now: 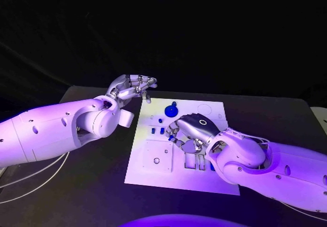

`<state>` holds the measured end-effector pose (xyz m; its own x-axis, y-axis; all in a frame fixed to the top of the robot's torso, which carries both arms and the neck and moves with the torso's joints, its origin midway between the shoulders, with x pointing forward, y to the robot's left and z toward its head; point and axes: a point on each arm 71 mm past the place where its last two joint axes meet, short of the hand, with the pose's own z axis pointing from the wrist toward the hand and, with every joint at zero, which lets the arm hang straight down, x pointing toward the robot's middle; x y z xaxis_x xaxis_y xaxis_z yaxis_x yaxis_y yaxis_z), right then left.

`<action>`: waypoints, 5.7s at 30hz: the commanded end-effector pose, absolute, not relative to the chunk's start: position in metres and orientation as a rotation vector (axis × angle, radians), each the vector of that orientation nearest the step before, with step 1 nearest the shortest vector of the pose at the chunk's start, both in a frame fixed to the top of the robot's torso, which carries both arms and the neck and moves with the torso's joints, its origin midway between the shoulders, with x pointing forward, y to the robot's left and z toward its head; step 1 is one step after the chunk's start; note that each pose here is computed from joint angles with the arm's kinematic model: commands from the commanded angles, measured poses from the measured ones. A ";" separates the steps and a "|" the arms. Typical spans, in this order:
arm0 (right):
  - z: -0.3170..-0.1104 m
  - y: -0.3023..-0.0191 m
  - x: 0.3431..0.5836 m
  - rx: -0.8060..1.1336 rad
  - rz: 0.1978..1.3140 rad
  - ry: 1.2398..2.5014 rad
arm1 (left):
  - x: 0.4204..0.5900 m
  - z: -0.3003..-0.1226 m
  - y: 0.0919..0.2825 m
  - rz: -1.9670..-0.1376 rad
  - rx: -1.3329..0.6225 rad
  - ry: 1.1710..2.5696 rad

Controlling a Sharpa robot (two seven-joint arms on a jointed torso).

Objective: Assemble the parts on the task board

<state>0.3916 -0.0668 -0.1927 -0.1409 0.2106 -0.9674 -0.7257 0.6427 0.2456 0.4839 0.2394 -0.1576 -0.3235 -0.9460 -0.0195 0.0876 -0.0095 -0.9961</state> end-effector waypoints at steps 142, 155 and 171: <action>-0.190 -0.176 0.446 -0.309 0.597 1.729 | 0.486 -0.160 0.235 -1.505 -0.968 1.406; -0.204 -0.164 0.443 -0.338 0.633 1.782 | 0.486 -0.160 0.236 -1.503 -0.970 1.406; -0.206 -0.158 0.442 -0.331 0.657 1.731 | 0.486 -0.160 0.237 -1.500 -0.971 1.407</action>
<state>0.4429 -0.1592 -0.2070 -0.2858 0.1173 -0.9511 -0.5297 0.8077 0.2588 0.4864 0.2382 -0.1608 -0.3329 -0.9428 -0.0163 0.0660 -0.0060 -0.9978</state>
